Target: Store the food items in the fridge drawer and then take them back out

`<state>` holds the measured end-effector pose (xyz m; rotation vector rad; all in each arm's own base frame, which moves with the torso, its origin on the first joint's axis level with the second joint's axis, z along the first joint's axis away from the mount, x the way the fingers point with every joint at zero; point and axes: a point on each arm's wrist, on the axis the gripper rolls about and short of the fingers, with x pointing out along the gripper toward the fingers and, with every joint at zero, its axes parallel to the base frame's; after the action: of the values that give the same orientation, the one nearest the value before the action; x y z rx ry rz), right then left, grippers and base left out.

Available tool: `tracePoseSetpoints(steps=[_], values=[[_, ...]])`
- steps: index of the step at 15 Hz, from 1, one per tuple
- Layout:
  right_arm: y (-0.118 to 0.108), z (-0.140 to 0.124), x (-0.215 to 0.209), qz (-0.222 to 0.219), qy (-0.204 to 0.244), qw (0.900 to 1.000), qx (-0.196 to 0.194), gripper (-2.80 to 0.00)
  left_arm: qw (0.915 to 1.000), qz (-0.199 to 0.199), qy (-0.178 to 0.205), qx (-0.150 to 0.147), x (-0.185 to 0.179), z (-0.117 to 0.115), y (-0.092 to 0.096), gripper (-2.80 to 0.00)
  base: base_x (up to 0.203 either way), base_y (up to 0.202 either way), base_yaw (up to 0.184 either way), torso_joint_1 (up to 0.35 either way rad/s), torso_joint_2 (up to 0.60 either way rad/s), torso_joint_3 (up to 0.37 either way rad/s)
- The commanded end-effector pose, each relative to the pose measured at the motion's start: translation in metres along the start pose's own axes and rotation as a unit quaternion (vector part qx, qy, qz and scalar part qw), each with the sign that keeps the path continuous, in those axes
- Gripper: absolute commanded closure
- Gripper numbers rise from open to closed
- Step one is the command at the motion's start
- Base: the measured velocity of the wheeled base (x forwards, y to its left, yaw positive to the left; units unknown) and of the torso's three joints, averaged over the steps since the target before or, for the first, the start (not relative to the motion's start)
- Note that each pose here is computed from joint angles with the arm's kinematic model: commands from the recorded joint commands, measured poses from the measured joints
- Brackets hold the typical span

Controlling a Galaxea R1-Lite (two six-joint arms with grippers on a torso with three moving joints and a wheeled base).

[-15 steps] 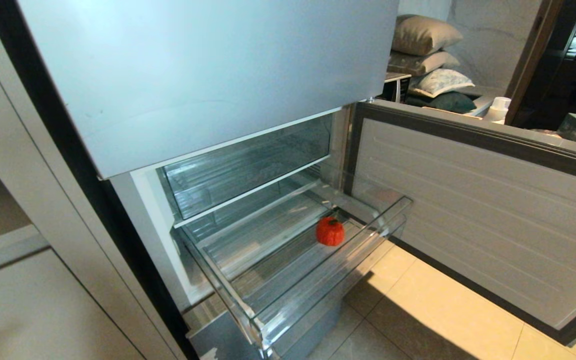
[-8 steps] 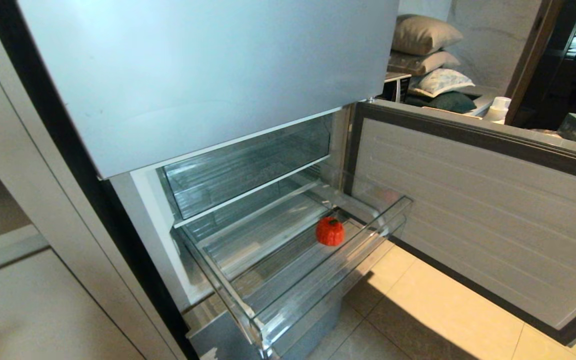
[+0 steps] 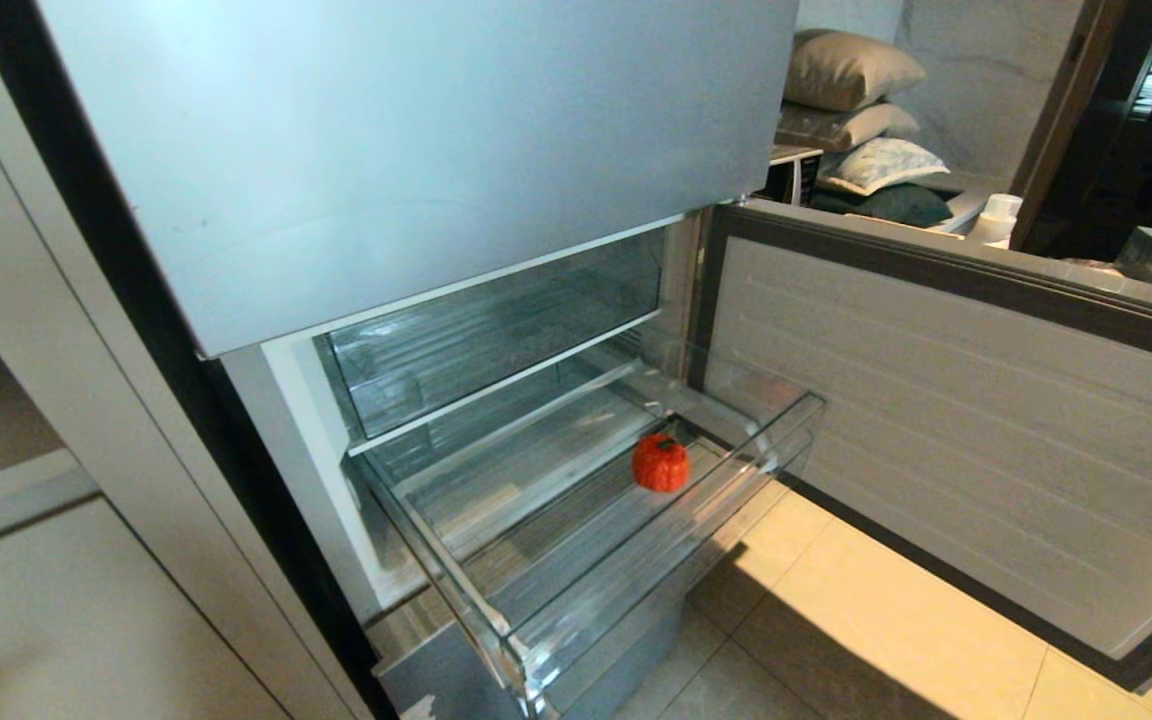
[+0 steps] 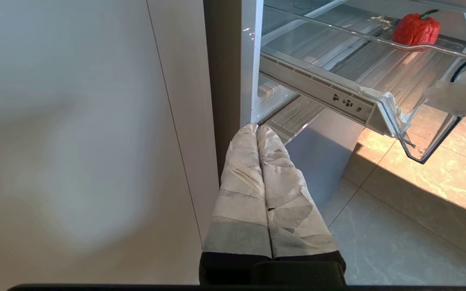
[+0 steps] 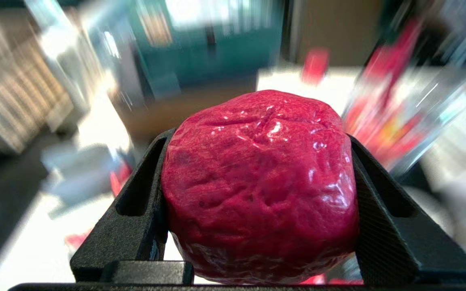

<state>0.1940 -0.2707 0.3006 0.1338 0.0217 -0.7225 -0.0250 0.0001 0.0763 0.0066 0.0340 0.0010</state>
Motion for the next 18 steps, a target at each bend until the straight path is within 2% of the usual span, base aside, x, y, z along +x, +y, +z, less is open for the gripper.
tracePoseSetpoints(steps=[1,3,5,7,9,12,14,16,17,18], values=[[0.029,0.062,-0.084,0.006,-0.117,0.993,-0.028,0.00,1.0000,0.000,0.000,0.000,0.000,0.000,0.000,0.00,0.000,0.000,0.000,0.000,0.00,0.000],[0.054,0.076,-0.107,0.046,-0.151,0.987,-0.034,0.00,1.0000,0.000,0.000,0.000,0.000,0.000,0.000,0.00,0.000,0.000,0.000,0.000,0.00,0.000],[0.093,0.080,-0.121,0.131,-0.163,0.978,-0.028,0.00,1.0000,0.000,0.000,0.000,0.000,0.000,0.000,0.00,0.000,0.000,0.000,0.000,0.00,0.000],[0.133,0.077,-0.135,0.225,-0.160,0.961,-0.015,0.00,1.0000,0.000,0.000,0.000,0.000,0.000,0.000,0.00,0.000,0.000,0.000,0.000,0.00,0.000],[0.172,0.067,-0.149,0.311,-0.140,0.940,0.001,0.00,1.0000,0.000,0.001,0.000,0.000,0.000,0.000,0.00,0.000,0.000,0.000,0.000,0.00,0.000],[0.235,0.034,-0.155,0.425,-0.059,0.902,0.035,0.00,1.0000,0.000,0.001,0.000,0.000,0.000,0.000,0.00,0.000,0.000,0.000,0.000,0.00,0.000],[0.286,-0.003,-0.143,0.470,0.018,0.881,0.049,0.00,1.0000,0.000,0.001,0.000,0.000,0.000,0.000,0.00,0.000,0.000,0.000,0.000,0.00,0.000],[0.336,-0.041,-0.140,0.505,0.062,0.860,0.050,0.00,1.0000,0.000,0.001,0.000,0.000,0.000,0.000,0.00,0.000,0.000,0.000,0.000,0.00,0.000],[0.361,-0.062,-0.142,0.515,0.076,0.853,0.048,0.00,1.0000,0.000,0.001,0.000,0.000,0.000,0.000,0.00,0.000,0.000,0.000,0.000,0.00,0.000],[0.382,-0.081,-0.143,0.518,0.084,0.850,0.045,0.00,1.0000,0.000,0.000,0.000,0.000,0.000,0.000,0.00,0.000,0.000,0.000,0.000,0.00,0.000]])
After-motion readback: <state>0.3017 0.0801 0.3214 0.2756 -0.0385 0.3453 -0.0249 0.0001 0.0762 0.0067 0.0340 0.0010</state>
